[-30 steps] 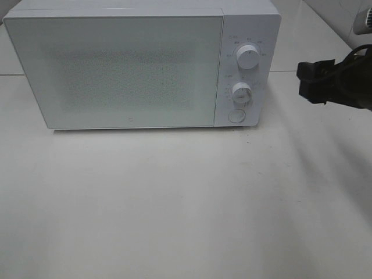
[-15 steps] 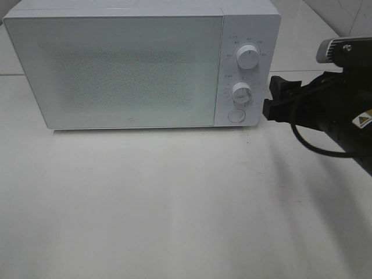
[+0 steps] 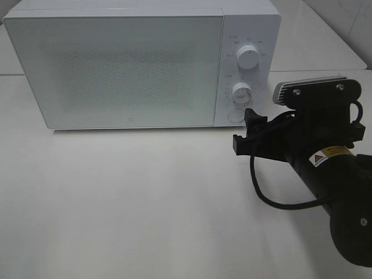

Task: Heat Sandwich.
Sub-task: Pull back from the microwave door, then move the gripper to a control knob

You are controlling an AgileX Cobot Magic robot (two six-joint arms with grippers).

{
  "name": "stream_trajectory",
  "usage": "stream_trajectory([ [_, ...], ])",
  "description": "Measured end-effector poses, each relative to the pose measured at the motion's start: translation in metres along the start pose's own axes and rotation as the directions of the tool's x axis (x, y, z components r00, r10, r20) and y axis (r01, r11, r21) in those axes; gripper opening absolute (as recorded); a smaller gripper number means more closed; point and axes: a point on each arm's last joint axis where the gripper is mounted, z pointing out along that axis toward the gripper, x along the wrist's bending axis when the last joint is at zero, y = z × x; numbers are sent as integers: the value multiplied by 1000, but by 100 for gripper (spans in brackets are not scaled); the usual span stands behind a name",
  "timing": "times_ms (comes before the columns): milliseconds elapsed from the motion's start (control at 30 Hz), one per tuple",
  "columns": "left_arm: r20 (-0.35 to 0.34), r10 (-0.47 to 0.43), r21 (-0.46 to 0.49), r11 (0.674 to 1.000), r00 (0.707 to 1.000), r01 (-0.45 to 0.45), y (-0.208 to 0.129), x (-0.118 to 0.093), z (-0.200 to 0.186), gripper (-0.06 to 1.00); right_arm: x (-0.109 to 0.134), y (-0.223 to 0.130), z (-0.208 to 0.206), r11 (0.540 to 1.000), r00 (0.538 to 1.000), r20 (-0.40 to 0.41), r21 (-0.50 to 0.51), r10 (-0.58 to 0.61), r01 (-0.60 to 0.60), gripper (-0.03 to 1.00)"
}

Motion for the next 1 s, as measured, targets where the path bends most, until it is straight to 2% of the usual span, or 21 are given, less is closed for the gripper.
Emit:
stream_trajectory([
  [633,0,0,0,1000,1000,0,0,0,0,99,3,-3,1,1000,1000,5,6,3,-3,77],
  [1000,0,0,0,1000,1000,0,0,0,0,99,16,-5,28,999,999,29,4,32,-32,77],
])
